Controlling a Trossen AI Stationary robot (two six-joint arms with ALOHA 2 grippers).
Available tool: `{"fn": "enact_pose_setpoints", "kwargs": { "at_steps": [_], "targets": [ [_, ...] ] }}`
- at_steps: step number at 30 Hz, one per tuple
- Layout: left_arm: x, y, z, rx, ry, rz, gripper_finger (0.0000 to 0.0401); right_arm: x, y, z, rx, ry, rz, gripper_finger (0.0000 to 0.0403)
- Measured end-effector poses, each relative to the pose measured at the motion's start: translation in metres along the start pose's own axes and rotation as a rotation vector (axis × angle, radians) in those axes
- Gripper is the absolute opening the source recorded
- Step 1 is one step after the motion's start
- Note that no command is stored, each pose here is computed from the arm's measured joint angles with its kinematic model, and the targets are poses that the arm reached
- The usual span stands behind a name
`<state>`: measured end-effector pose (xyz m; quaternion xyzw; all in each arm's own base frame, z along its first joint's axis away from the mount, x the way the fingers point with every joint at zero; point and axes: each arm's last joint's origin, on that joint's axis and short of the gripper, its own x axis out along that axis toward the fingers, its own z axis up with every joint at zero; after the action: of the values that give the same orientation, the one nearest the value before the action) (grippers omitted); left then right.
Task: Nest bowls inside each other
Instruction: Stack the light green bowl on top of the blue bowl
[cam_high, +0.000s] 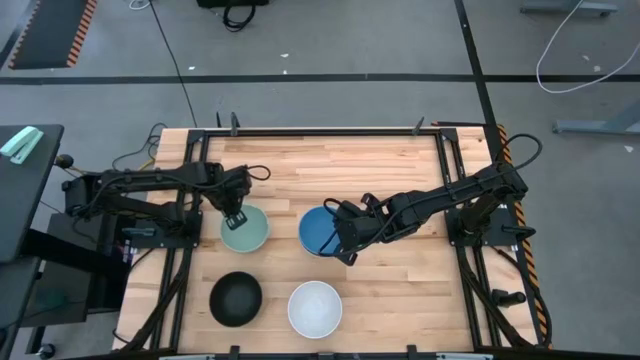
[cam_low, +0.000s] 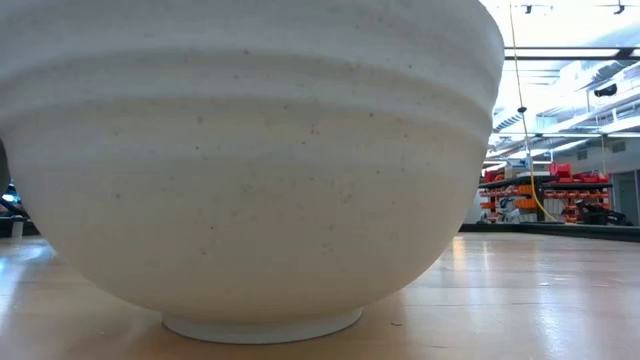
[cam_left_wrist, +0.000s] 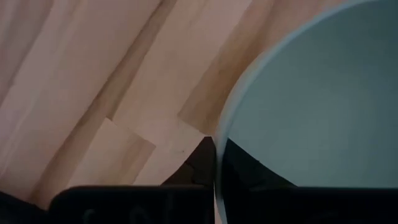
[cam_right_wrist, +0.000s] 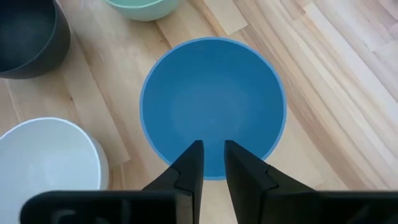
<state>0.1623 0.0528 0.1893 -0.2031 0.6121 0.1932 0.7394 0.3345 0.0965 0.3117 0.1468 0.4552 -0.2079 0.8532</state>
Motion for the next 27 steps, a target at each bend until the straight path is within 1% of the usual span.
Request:
{"fn": "enact_pose_setpoints", "kwargs": {
  "at_steps": [3, 7, 13, 17, 21, 27],
  "targets": [
    [-0.007, -0.002, 0.006, -0.001, -0.031, -0.004, 0.0016, 0.002, 0.000, -0.001, -0.039, -0.004, -0.013, 0.0070],
    [-0.020, -0.004, 0.013, -0.005, -0.061, -0.013, 0.0012, 0.009, -0.002, -0.010, -0.110, -0.029, -0.092, 0.0070],
    [-0.045, -0.007, 0.021, -0.048, -0.074, -0.021, 0.0014, 0.024, -0.008, -0.025, -0.135, 0.004, -0.154, 0.0068],
    [-0.064, -0.013, 0.029, -0.053, -0.126, -0.042, 0.0012, 0.028, -0.015, -0.034, -0.126, 0.024, -0.172, 0.0063],
    [-0.086, -0.025, 0.036, -0.012, -0.202, -0.082, 0.0012, 0.022, -0.024, -0.040, -0.079, -0.014, -0.144, 0.0059],
    [-0.118, -0.039, 0.043, 0.014, -0.308, -0.144, 0.0012, 0.013, -0.042, -0.060, 0.011, -0.118, -0.037, 0.0053]
  ]
}}
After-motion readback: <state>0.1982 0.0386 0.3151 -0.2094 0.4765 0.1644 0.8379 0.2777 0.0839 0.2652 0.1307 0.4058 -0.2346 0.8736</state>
